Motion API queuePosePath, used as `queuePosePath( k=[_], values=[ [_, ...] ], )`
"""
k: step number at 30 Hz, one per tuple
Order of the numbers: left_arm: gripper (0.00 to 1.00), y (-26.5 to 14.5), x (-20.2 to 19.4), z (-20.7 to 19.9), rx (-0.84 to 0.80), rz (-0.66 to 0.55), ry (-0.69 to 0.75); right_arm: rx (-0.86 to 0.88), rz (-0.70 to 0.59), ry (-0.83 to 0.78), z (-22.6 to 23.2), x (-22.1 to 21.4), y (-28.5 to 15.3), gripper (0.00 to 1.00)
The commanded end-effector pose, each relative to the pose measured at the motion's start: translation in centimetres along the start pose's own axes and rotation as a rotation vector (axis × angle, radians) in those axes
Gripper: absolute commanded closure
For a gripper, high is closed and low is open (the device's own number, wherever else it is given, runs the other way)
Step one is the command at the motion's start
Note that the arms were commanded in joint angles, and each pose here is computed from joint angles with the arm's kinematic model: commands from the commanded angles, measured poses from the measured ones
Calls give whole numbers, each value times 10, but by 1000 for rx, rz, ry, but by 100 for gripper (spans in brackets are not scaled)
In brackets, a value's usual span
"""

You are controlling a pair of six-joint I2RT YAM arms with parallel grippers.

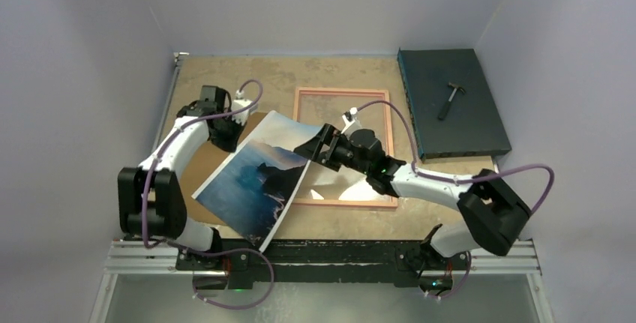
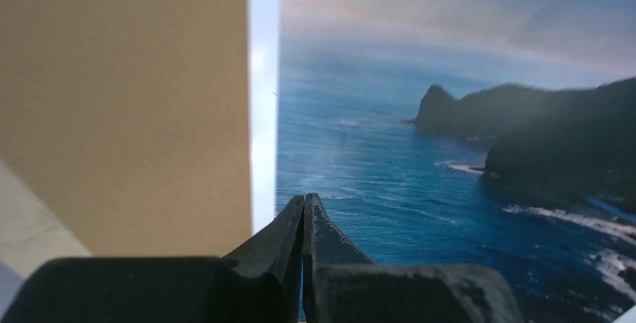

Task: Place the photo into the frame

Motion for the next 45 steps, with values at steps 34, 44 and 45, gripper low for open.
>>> queuePosePath(
  k=[34,44,45],
  values=[
    [100,41,-46,42,-24,79,-25,-213,163,78,-79,-62,20,32],
    [100,38,-43,44,-10,68,-17,-175,184,88,-76,-64,38,34],
    [100,39,-43,44,-11,70,-17,-168,187,93,-75,-65,40,35]
  ],
)
Point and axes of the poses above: each gripper's point midway between its finger pads, its own y axis out along the fingers, its own z axis along the line the jaws close on, x = y × z, the point moved 1 cm from there along -y, back along the fingers, and after that the axes turned 11 degrees about -y, right-handed, at the moved point
